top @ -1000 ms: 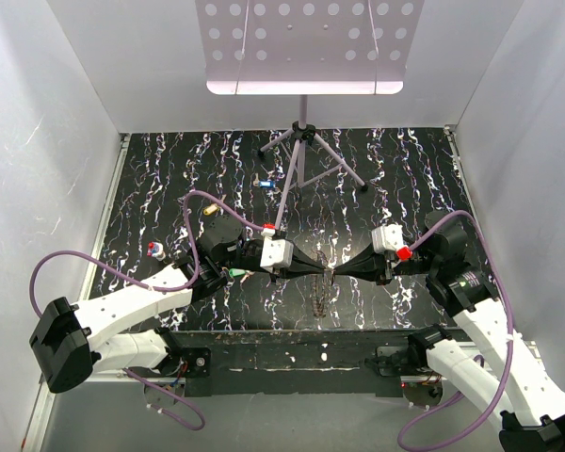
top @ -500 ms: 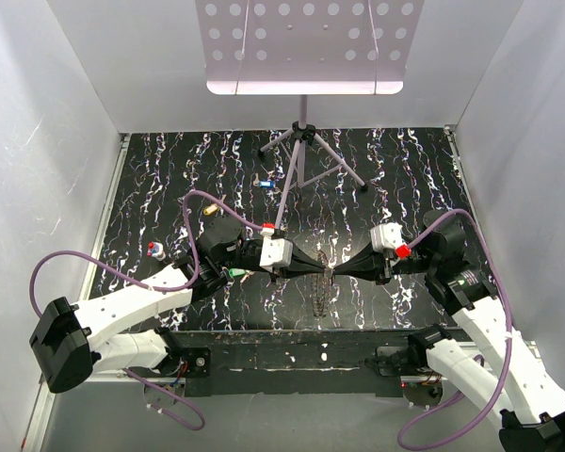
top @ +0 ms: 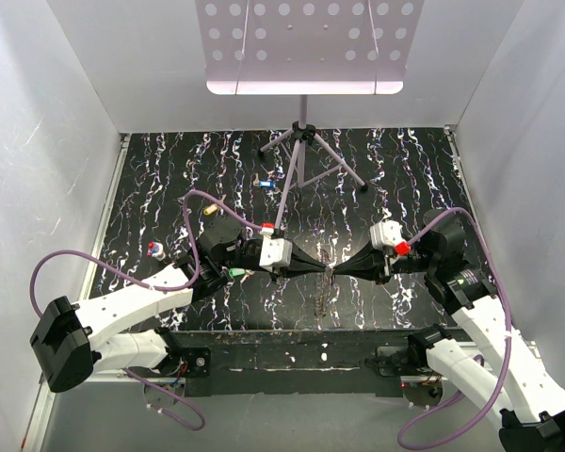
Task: Put the keys on the keyring
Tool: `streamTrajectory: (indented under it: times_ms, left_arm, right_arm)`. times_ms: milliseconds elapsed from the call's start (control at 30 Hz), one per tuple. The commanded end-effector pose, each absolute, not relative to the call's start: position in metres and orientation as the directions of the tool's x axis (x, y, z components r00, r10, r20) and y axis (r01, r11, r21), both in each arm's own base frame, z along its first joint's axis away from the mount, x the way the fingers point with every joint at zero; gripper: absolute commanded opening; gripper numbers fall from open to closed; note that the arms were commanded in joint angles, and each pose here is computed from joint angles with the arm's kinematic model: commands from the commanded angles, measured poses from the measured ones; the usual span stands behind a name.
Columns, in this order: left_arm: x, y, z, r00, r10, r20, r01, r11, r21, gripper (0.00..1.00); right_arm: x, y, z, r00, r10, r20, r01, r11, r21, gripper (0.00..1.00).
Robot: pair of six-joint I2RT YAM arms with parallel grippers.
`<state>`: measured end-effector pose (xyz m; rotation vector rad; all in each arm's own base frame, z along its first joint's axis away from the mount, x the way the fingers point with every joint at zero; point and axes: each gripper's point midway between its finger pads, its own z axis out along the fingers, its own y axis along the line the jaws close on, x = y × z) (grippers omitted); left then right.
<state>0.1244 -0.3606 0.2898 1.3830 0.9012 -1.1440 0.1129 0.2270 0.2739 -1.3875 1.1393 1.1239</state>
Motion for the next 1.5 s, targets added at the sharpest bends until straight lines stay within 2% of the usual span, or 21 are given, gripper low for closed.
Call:
streamTrajectory:
  times_ms: [0, 833, 1467]
  left_arm:
    - [0.124, -0.361, 0.289, 0.256, -0.086, -0.963, 0.954, -0.136, 0.266, 0.0]
    - [0.124, -0.362, 0.28, 0.239, -0.062, -0.969, 0.959, -0.141, 0.245, 0.0]
    - [0.127, -0.361, 0.273, 0.219, -0.043, -0.975, 0.967, -0.122, 0.223, 0.0]
  right_arm:
    - [0.112, 0.23, 0.302, 0.211, -0.028, -0.977, -0.974, -0.089, -0.208, 0.01]
    - [0.114, 0.23, 0.304, 0.192, -0.027, -0.981, -0.979, -0.077, -0.189, 0.01]
    - [0.102, 0.23, 0.306, 0.196, -0.007, -0.981, -0.971, -0.141, -0.193, 0.01]
